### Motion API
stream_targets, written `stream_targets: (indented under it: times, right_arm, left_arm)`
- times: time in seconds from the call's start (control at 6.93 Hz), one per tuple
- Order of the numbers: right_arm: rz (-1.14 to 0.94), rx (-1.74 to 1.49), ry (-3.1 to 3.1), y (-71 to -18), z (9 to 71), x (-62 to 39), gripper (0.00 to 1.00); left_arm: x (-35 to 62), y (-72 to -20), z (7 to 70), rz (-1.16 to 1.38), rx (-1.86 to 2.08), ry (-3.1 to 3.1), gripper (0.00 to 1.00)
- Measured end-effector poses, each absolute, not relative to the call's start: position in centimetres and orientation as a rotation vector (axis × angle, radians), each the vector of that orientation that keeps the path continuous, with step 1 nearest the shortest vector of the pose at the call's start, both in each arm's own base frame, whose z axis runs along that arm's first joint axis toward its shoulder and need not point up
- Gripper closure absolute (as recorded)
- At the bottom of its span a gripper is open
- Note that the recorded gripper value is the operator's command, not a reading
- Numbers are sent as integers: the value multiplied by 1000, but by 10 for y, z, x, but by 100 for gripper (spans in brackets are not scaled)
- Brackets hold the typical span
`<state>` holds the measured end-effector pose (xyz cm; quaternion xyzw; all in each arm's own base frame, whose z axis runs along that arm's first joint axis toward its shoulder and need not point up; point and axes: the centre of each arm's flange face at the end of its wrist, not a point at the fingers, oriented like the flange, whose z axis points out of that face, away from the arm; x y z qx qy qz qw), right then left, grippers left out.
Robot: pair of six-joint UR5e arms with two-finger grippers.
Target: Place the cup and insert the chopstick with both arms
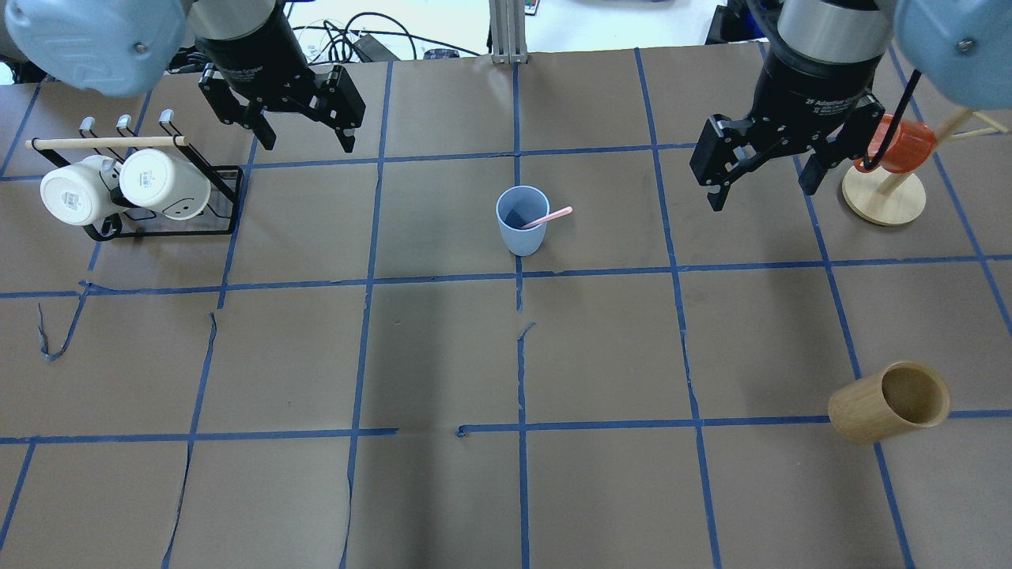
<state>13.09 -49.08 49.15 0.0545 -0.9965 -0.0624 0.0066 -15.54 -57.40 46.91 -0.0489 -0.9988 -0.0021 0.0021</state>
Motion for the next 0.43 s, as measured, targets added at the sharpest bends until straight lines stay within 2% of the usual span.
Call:
stream_targets:
  times: [0.43]
  right_arm:
    - [-181,-111,-3152,-480,497,132,0]
  left_arm:
    - [-158,-572,466,-19,-162,-3135,0]
